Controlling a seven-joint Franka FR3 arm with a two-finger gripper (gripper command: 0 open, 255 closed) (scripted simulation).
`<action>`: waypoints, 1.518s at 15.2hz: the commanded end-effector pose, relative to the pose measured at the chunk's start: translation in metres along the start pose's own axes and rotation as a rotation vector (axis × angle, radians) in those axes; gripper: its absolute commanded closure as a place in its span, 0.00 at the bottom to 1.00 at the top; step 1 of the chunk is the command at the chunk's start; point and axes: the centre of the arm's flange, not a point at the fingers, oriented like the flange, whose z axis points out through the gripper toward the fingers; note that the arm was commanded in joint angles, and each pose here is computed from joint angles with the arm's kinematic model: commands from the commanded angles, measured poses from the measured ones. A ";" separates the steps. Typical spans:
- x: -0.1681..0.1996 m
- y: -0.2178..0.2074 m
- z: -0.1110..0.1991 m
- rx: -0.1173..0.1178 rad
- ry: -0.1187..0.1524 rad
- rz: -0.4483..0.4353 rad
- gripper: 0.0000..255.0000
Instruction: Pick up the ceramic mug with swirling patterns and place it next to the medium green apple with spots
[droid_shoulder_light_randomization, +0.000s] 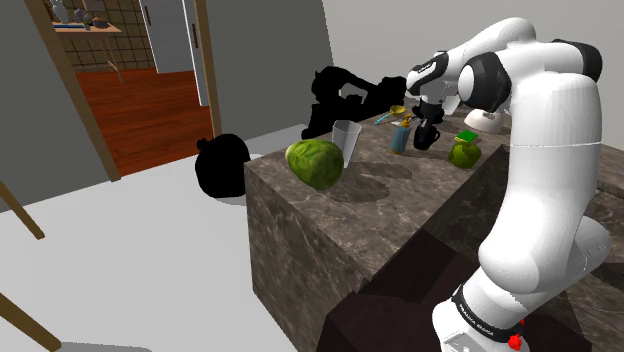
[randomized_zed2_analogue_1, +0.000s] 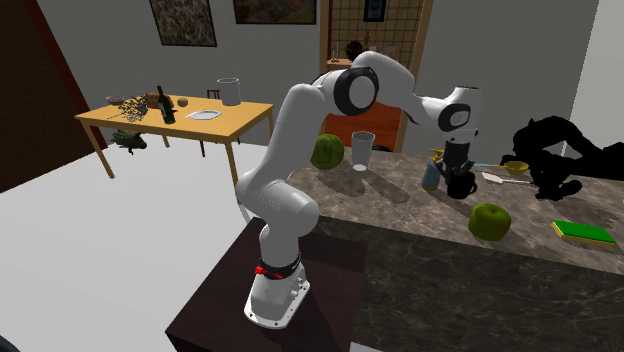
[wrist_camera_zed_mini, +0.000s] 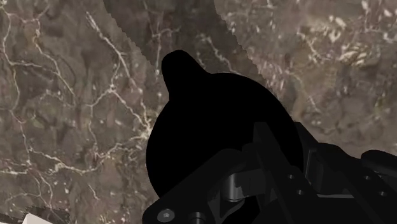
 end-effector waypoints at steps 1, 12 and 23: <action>0.000 0.000 0.011 -0.001 0.001 0.000 1.00; 0.001 0.000 0.013 -0.001 0.001 0.000 0.00; 0.000 0.000 -0.037 -0.001 0.001 0.000 0.00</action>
